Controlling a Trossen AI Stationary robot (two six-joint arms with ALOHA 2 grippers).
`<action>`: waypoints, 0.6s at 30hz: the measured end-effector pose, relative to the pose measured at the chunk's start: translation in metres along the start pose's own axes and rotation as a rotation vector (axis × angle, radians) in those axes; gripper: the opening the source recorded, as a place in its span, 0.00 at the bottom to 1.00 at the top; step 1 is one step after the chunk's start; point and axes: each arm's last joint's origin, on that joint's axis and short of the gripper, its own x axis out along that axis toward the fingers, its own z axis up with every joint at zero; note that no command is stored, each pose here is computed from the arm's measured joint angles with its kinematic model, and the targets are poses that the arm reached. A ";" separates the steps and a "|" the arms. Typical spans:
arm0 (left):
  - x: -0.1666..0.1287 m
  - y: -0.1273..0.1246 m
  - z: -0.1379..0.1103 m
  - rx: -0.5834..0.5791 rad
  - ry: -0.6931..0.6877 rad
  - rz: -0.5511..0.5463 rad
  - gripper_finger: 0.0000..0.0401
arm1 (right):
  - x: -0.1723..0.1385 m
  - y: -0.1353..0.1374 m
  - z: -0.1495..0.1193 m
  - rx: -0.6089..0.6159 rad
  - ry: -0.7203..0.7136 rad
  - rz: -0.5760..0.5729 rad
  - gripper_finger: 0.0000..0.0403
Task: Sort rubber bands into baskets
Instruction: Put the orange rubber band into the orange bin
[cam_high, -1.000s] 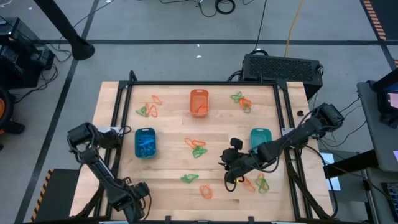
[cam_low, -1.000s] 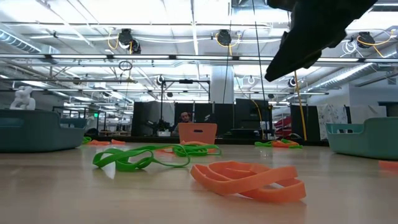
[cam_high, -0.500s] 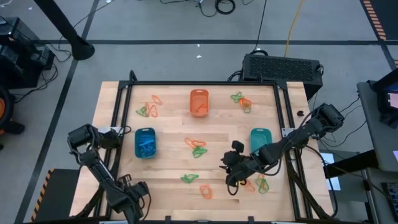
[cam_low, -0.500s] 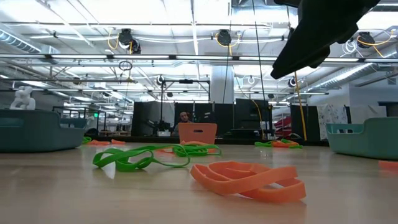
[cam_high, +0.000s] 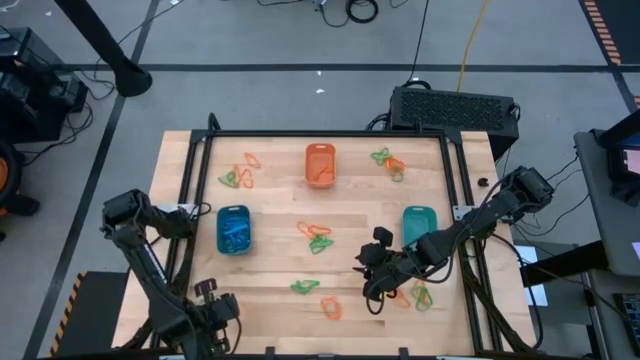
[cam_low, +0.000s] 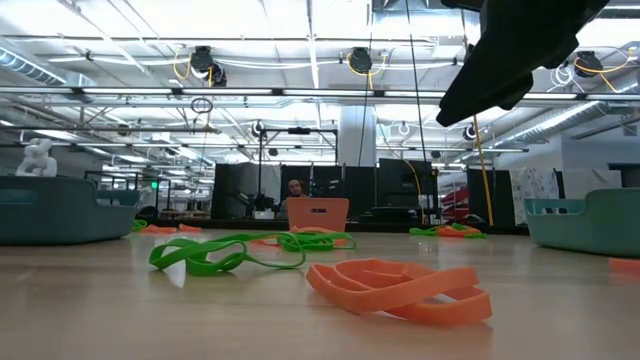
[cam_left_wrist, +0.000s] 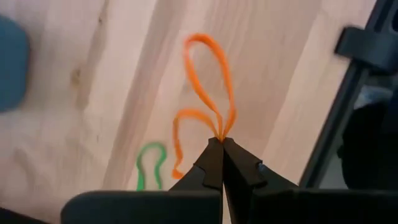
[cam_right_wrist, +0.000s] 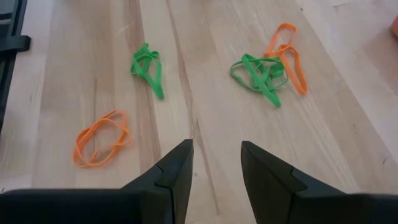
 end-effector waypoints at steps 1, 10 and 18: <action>0.000 0.000 0.000 0.002 -0.013 0.004 0.00 | 0.000 0.000 0.000 0.000 0.000 0.000 0.32; 0.003 -0.002 0.001 -0.019 -0.014 -0.022 0.00 | 0.009 0.009 0.003 0.007 -0.076 0.035 0.32; 0.017 -0.005 -0.012 -0.083 0.173 0.038 0.00 | 0.027 0.016 -0.004 -0.054 -0.055 0.065 0.32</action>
